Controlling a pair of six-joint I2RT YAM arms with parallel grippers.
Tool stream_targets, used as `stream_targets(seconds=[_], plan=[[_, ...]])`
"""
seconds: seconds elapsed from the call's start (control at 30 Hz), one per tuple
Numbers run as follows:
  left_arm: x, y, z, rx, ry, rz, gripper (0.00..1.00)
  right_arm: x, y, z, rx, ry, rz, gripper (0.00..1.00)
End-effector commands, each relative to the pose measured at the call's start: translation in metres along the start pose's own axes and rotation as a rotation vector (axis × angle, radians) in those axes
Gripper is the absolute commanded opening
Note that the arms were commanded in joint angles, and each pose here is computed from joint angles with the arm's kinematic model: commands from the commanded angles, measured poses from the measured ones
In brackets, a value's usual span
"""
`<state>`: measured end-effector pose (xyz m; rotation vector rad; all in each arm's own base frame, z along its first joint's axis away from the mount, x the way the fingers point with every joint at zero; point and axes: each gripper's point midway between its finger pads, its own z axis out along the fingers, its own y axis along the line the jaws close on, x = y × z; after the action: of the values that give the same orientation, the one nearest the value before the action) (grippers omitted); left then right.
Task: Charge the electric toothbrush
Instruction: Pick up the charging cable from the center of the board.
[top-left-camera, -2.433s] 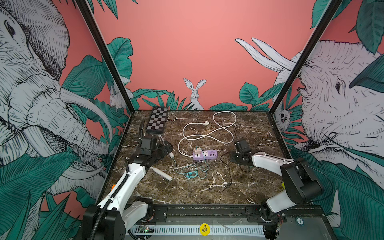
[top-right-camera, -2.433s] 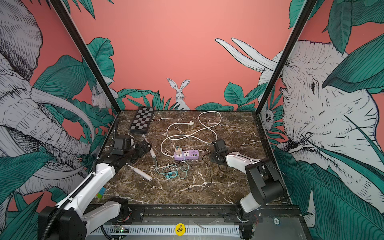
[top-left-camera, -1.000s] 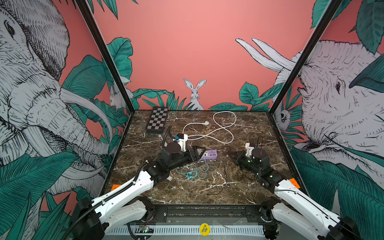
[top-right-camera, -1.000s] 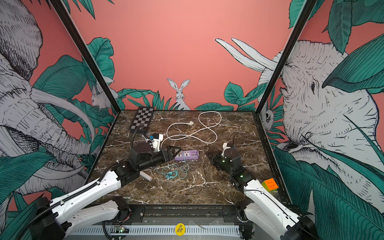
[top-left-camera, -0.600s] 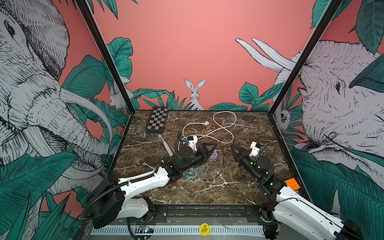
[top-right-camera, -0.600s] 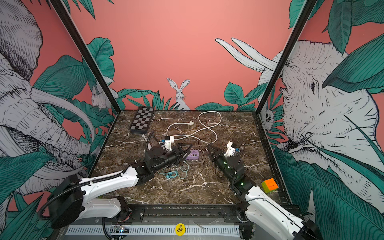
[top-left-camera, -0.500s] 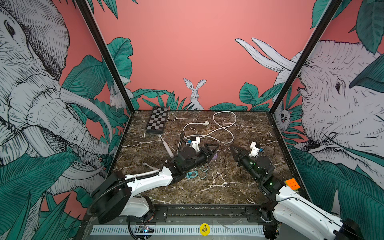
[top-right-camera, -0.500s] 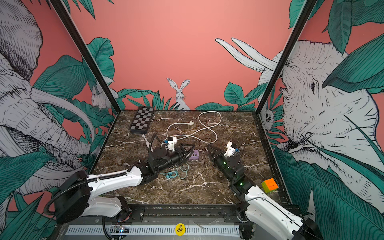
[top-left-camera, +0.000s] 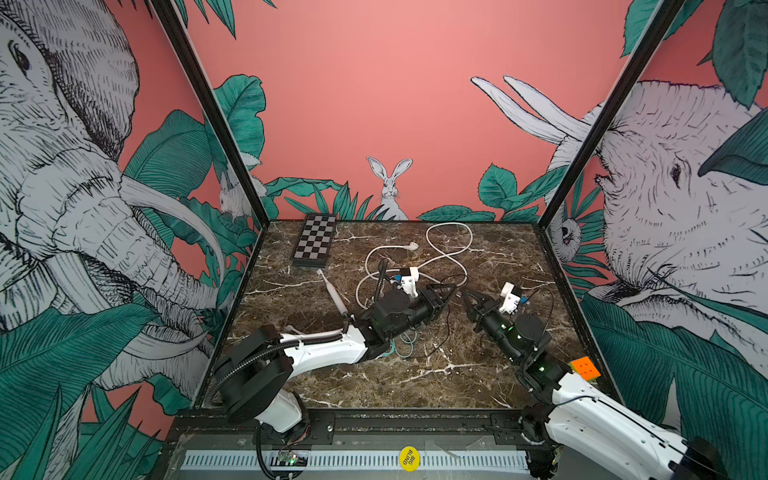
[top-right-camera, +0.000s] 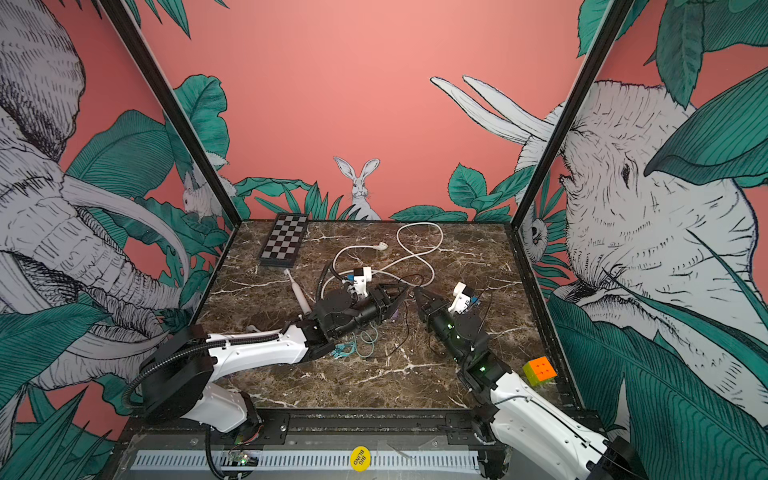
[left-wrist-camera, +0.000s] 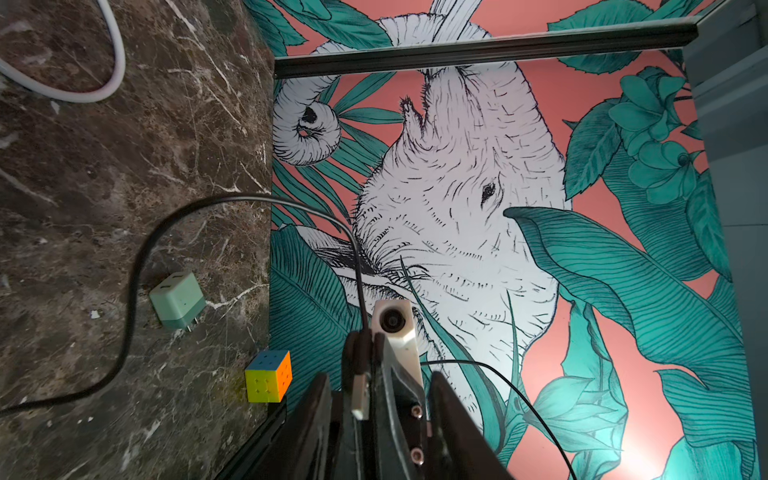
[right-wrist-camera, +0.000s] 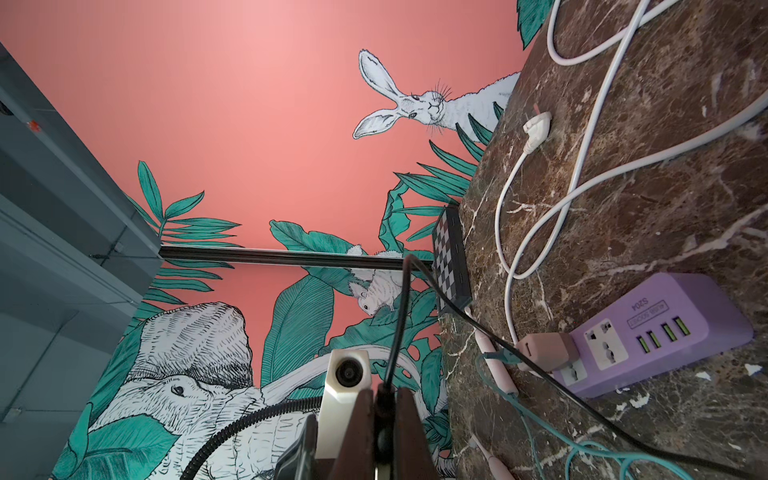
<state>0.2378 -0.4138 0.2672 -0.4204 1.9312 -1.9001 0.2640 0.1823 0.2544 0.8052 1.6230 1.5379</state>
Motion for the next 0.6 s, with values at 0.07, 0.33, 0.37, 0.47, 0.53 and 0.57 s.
stream_targets(seconds=[0.07, 0.33, 0.37, 0.47, 0.53, 0.57], plan=[[0.005, -0.014, 0.005, 0.059, 0.001, 0.004, 0.34, -0.002, 0.022, -0.002, -0.076, -0.012, 0.022, 0.00], [0.008, -0.006, 0.009, 0.055, -0.002, -0.019, 0.34, -0.002, 0.024, -0.001, -0.087, -0.013, 0.025, 0.00], [0.009, -0.006, 0.010, 0.062, -0.003, -0.025, 0.33, -0.001, 0.024, -0.001, -0.089, -0.011, 0.024, 0.00], [0.009, -0.008, 0.012, 0.076, -0.005, -0.037, 0.28, -0.001, 0.026, -0.001, -0.099, -0.011, 0.028, 0.00], [0.009, -0.010, 0.013, 0.084, -0.007, -0.042, 0.25, 0.000, 0.025, 0.000, -0.100, -0.008, 0.031, 0.00], [0.009, -0.010, 0.014, 0.088, -0.006, -0.044, 0.25, 0.000, 0.025, 0.000, -0.101, -0.008, 0.032, 0.00]])
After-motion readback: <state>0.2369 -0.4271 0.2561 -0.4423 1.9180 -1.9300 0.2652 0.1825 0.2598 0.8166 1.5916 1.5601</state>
